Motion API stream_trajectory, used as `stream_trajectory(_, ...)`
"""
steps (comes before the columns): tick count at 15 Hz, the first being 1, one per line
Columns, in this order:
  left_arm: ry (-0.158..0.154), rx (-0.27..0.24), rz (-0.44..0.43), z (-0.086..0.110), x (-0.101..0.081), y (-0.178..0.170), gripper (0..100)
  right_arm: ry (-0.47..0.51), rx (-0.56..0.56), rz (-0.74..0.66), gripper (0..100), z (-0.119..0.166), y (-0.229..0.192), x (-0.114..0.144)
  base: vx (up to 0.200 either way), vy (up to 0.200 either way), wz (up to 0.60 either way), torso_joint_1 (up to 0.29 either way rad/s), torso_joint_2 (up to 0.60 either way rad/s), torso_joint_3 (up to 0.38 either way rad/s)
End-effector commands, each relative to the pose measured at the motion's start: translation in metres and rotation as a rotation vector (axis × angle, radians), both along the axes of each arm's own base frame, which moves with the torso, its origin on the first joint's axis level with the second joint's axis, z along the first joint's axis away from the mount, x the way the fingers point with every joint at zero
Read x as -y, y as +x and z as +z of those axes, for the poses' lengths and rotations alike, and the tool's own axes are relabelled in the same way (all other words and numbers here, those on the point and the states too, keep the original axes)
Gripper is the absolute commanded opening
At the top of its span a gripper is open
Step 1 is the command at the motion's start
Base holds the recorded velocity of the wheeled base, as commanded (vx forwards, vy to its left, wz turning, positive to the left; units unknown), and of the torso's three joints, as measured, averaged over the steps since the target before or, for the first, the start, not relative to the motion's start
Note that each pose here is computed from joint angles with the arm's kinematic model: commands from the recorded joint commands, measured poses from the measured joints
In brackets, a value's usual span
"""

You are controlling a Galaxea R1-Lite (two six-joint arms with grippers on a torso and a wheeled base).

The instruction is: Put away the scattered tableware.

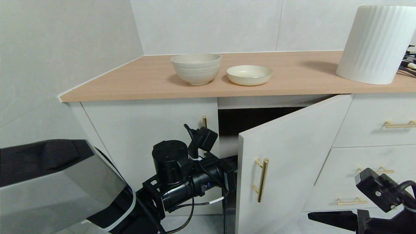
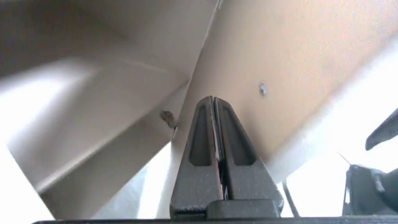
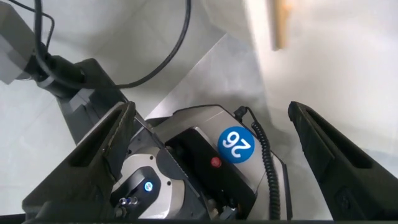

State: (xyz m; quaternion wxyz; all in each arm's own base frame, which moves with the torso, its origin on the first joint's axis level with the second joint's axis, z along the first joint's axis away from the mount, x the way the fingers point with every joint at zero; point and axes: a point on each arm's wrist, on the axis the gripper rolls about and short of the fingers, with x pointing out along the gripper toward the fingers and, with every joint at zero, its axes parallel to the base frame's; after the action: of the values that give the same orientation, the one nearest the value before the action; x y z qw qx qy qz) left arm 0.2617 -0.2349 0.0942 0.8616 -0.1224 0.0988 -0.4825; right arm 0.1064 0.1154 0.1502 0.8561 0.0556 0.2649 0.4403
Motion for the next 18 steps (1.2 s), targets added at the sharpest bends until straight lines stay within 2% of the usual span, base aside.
stream_trajectory(1, 0.005, -0.006, 0.001, -0.006, 0.004, 0.004, 0, -0.007, -0.007, 0.003, 100, -0.002, 0.001, -0.001, 0.000, 0.000, 0.00, 0.000, 0.00, 0.000)
stream_trajectory(3, 0.009, -0.011, 0.001, -0.011, 0.006, 0.007, 0, -0.006, -0.006, 0.003, 100, -0.002, 0.000, -0.001, 0.000, 0.000, 0.00, 0.000, 0.00, 0.000)
stream_trajectory(10, 0.003, -0.004, -0.001, -0.009, 0.008, 0.009, 0, -0.009, -0.007, 0.003, 100, -0.002, 0.000, -0.001, 0.000, 0.000, 0.00, 0.000, 0.00, 0.000)
stream_trajectory(16, 0.000, -0.001, 0.001, -0.015, 0.016, 0.018, 0, -0.008, -0.006, 0.003, 100, -0.002, 0.000, -0.001, -0.200, 0.000, 0.00, 0.003, 0.00, 0.001)
stream_trajectory(18, -0.005, 0.004, 0.001, -0.016, 0.019, 0.022, 0, -0.008, -0.006, 0.003, 100, -0.002, 0.000, -0.001, 0.000, 0.000, 0.00, 0.000, 0.00, 0.000)
